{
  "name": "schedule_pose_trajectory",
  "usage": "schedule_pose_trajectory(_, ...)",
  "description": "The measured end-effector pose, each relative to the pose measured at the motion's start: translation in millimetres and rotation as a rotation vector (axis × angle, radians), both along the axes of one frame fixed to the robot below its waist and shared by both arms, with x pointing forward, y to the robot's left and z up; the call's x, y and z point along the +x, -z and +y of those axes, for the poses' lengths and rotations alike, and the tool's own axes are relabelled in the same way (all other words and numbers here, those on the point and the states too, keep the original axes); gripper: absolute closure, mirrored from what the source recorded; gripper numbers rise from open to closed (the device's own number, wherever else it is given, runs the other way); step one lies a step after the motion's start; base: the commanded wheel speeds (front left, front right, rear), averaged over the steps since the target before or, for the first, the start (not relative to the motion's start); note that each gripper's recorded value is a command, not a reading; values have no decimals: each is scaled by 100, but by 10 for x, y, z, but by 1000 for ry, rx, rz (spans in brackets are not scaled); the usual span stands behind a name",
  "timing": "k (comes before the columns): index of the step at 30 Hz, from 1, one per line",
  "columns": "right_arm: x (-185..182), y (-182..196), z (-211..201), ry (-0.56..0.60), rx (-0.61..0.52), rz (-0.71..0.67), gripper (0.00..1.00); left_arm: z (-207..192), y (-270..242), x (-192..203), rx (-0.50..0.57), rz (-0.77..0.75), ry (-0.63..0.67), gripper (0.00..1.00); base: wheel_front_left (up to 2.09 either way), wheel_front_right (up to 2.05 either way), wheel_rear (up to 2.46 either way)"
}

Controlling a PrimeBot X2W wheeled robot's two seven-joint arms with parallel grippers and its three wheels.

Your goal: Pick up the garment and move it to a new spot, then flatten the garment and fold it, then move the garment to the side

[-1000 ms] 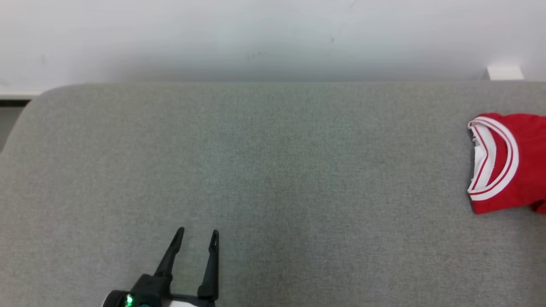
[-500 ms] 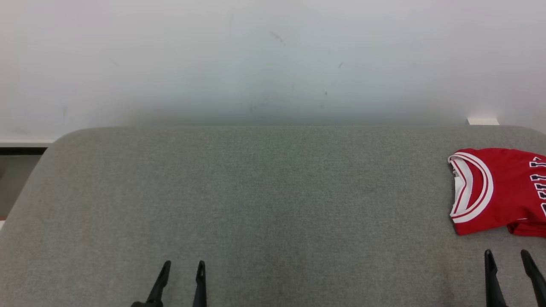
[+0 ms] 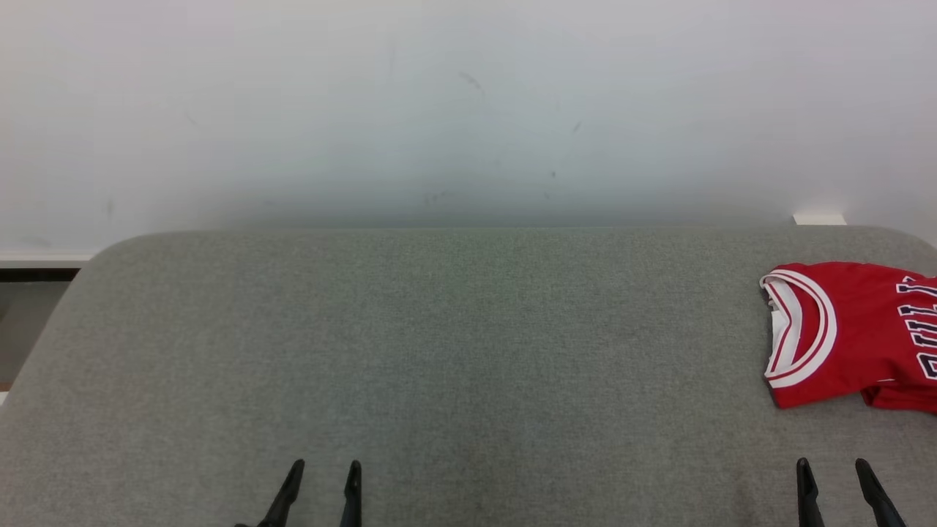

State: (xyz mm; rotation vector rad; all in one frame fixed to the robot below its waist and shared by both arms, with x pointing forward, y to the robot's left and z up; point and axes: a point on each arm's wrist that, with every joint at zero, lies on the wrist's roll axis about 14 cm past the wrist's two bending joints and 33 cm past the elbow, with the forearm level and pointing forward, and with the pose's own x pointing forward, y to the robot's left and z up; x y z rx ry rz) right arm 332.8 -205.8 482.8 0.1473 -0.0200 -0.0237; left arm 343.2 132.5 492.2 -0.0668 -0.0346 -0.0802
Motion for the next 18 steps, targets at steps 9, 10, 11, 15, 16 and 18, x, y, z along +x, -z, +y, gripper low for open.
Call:
schedule_pose_trajectory(9,-41,190,91,-15,26,64,100,37,217,-91,-9,72,-16,100,0,0,0)
schedule_pose_trajectory(10,-43,206,90,-11,42,72,100,46,226,-91,-24,78,-19,100,0,0,0)
schedule_pose_trajectory(11,-44,215,84,-5,64,76,100,55,233,-89,-44,85,-23,100,0,0,0)
schedule_pose_trajectory(15,-33,233,58,13,140,88,100,102,258,-77,-129,111,-44,100,0,0,0)
schedule_pose_trajectory(16,-31,235,54,17,155,89,100,109,262,-74,-147,115,-46,100,0,0,0)
schedule_pose_trajectory(18,-29,243,43,25,194,93,100,136,272,-66,-187,126,-57,100,0,0,0)
